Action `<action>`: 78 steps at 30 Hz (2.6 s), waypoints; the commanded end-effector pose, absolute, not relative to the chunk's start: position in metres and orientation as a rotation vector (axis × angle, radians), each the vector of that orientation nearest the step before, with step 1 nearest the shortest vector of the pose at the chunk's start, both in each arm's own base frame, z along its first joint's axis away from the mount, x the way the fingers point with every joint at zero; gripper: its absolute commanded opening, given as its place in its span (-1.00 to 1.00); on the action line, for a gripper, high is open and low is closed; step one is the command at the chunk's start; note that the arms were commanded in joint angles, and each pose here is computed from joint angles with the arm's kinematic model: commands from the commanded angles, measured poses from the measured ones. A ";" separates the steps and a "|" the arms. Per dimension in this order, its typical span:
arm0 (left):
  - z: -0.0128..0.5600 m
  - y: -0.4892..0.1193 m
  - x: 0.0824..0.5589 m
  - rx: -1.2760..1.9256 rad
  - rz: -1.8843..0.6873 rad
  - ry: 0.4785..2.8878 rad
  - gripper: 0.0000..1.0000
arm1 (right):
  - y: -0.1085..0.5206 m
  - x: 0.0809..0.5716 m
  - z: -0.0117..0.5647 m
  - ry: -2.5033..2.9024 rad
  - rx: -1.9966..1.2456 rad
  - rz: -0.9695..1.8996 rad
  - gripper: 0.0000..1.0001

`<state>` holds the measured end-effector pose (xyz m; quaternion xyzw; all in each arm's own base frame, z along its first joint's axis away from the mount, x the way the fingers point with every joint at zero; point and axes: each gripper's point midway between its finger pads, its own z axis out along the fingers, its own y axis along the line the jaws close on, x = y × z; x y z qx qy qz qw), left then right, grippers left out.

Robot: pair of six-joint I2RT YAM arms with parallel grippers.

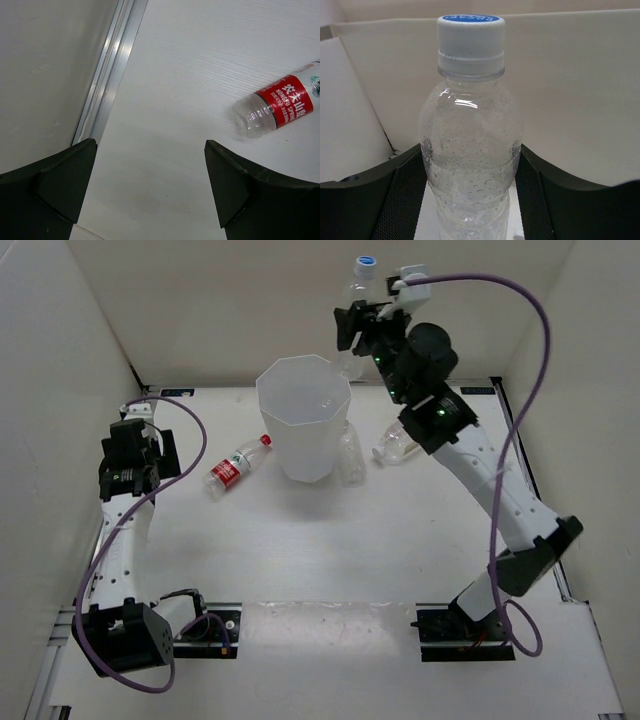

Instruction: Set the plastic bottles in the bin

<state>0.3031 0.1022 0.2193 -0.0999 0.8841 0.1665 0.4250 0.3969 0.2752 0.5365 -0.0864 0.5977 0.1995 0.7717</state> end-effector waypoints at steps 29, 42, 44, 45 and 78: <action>0.213 0.094 0.289 -0.223 0.363 2.214 1.00 | 0.339 0.437 0.476 1.406 -0.330 0.376 0.99; 0.177 0.031 0.293 0.904 0.248 2.253 1.00 | 0.294 0.371 0.528 1.366 -0.326 0.501 0.99; 0.174 0.017 0.305 1.004 0.195 2.237 1.00 | 0.287 0.361 0.516 1.394 -0.340 0.506 0.99; 0.173 0.011 0.309 1.029 0.162 2.242 1.00 | 0.285 0.357 0.512 1.404 -0.337 0.512 0.99; 0.107 -0.053 0.403 0.990 -0.225 2.285 1.00 | 0.189 0.312 0.454 1.566 -0.202 0.295 0.99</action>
